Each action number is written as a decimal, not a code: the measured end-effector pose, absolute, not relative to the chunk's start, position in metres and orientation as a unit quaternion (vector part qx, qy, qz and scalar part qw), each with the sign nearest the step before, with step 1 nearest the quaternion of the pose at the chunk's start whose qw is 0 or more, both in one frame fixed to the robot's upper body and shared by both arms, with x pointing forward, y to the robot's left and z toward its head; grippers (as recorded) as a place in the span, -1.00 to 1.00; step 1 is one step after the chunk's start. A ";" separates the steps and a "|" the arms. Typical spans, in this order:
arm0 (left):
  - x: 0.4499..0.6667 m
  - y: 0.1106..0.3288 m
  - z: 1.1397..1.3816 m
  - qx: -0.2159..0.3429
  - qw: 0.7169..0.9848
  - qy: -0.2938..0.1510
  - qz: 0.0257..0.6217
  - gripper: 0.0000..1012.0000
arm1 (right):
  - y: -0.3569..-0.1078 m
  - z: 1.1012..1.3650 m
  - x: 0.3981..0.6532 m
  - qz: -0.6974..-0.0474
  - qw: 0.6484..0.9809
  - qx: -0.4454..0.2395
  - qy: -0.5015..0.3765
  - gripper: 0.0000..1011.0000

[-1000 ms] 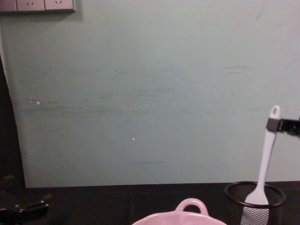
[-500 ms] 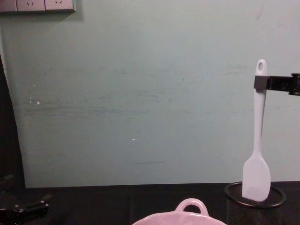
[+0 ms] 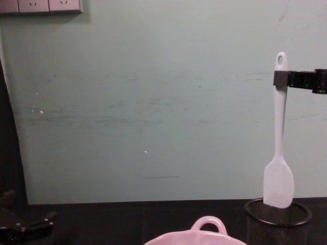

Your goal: Use the one hand to pick up the spoon and stir the clear water in the bowl.

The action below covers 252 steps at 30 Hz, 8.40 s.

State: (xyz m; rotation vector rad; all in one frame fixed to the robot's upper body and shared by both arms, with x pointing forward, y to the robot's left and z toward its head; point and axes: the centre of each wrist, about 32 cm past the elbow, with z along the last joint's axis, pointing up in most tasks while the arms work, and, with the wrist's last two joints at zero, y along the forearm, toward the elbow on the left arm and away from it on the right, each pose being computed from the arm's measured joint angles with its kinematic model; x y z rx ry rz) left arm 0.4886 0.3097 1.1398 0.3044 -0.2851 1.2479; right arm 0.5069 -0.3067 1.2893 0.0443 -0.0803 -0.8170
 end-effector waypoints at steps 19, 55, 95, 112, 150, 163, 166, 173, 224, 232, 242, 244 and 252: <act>0.489 0.310 1.140 0.141 0.791 -0.132 0.580 0.99 | -0.307 1.289 0.507 -0.397 0.917 0.021 -0.038 -0.77; 0.489 0.310 1.140 0.141 0.791 -0.132 0.580 0.99 | -0.261 1.287 0.519 -0.325 0.945 0.024 -0.033 -0.77; 0.489 0.310 1.140 0.141 0.791 -0.132 0.580 0.99 | -0.194 1.207 0.517 -0.273 0.962 0.006 -0.013 -0.77; 0.489 0.310 1.140 0.141 0.791 -0.132 0.580 0.99 | -0.218 1.198 0.537 -0.344 0.938 0.024 -0.029 -0.77; 0.489 0.310 1.140 0.142 0.791 -0.132 0.580 0.99 | -0.195 1.192 0.518 -0.300 0.953 0.043 -0.004 -0.77; 0.489 0.310 1.140 0.142 0.791 -0.132 0.580 0.99 | -0.216 1.199 0.535 -0.360 0.932 0.027 -0.021 -0.77; 0.489 0.310 1.140 0.142 0.791 -0.132 0.580 0.99 | -0.224 1.202 0.531 -0.369 0.929 0.025 -0.029 -0.77; 0.489 0.310 1.140 0.141 0.791 -0.132 0.580 0.99 | -0.233 1.206 0.517 -0.369 0.928 0.018 -0.036 -0.77; 0.489 0.310 1.140 0.141 0.791 -0.132 0.580 0.99 | -0.229 1.199 0.533 -0.386 0.922 0.034 -0.022 -0.77; 0.489 0.310 1.140 0.141 0.791 -0.132 0.580 0.99 | -0.236 1.200 0.518 -0.383 0.923 0.018 -0.032 -0.77; 0.489 0.310 1.140 0.141 0.791 -0.132 0.580 0.99 | -0.219 1.200 0.494 -0.338 0.940 0.018 -0.034 -0.77; 0.489 0.310 1.140 0.142 0.791 -0.132 0.580 0.99 | -0.215 1.200 0.492 -0.332 0.943 0.020 -0.033 -0.77; 0.489 0.310 1.140 0.141 0.791 -0.132 0.580 0.99 | -0.196 1.196 0.491 -0.306 0.951 0.032 -0.022 -0.77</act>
